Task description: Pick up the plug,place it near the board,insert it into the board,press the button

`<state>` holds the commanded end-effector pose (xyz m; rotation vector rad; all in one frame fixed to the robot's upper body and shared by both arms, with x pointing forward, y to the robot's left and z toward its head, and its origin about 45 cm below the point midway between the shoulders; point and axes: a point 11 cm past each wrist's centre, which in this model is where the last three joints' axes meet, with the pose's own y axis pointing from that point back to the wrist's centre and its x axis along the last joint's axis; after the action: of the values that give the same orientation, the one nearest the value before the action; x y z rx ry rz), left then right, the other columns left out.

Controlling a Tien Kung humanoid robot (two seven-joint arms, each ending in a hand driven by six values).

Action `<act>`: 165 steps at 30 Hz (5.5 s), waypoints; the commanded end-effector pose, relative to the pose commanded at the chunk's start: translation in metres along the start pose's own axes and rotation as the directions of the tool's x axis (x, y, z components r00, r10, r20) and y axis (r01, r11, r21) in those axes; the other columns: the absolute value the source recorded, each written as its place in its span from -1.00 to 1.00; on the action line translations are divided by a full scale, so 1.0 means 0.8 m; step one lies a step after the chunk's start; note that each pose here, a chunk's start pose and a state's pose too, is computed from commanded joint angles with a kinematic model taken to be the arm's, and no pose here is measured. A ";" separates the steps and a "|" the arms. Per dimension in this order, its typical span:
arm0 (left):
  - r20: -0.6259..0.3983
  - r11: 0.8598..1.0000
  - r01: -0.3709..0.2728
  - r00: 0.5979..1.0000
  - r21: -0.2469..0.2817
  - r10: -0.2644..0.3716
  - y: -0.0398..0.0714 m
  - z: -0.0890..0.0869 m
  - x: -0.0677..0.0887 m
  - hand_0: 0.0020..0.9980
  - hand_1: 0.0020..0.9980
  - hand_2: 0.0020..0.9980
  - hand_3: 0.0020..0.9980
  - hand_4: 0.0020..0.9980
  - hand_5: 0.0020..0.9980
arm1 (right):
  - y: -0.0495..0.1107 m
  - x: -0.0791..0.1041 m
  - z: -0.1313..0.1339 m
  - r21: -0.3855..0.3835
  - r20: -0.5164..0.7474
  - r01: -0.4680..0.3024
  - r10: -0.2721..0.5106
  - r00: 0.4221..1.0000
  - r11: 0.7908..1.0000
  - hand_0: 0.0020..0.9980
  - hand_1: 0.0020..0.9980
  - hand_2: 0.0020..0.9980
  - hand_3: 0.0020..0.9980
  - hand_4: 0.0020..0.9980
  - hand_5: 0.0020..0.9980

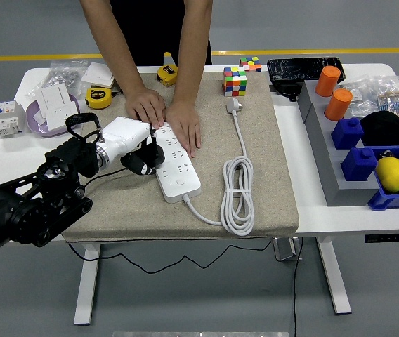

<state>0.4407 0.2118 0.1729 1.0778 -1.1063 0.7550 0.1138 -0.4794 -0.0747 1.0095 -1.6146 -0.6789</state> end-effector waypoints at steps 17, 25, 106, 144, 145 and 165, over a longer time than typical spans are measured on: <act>0.012 1.000 0.019 1.000 0.014 -0.020 0.001 -0.001 -0.001 0.46 0.58 0.43 0.45 1.00 -0.30 | 0.000 0.002 0.000 0.003 -0.006 -0.010 0.010 1.000 1.000 1.00 0.76 0.58 0.70 1.00 0.75; 0.005 0.999 0.023 1.000 0.026 -0.023 0.003 -0.006 -0.002 0.43 0.56 0.41 0.44 1.00 -0.29 | 0.000 0.002 -0.001 0.006 -0.005 -0.013 0.013 1.000 1.000 1.00 0.76 0.58 0.69 1.00 0.72; 0.101 0.999 0.000 0.995 0.042 -0.004 -0.002 -0.013 -0.006 -0.46 -0.68 -0.60 -0.49 0.81 -0.30 | -0.001 0.006 -0.008 0.021 0.001 -0.018 0.018 1.000 1.000 1.00 0.77 0.57 0.68 1.00 0.64; 0.070 0.999 0.019 0.997 0.039 -0.022 0.010 -0.009 0.013 0.32 0.52 0.45 0.58 1.00 -0.10 | -0.001 0.007 -0.009 0.018 0.018 -0.015 0.015 1.000 1.000 1.00 0.77 0.57 0.68 1.00 0.62; 0.060 0.999 0.022 0.998 0.047 -0.025 0.012 -0.012 0.014 0.32 0.52 0.45 0.58 1.00 -0.10 | -0.001 0.007 -0.009 0.017 0.018 -0.016 0.015 1.000 1.000 1.00 0.77 0.57 0.68 1.00 0.62; -0.900 0.966 -0.216 0.380 0.139 0.215 0.112 0.024 -0.004 0.83 0.87 0.77 0.76 0.95 1.00 | 0.001 0.000 0.005 0.003 0.023 -0.011 0.011 1.000 1.000 1.00 0.76 0.57 0.68 1.00 0.61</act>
<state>0.3534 0.2231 0.1979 0.3284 -0.2461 1.3434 0.1095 -0.4795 -0.0755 0.9974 -1.6407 -0.6824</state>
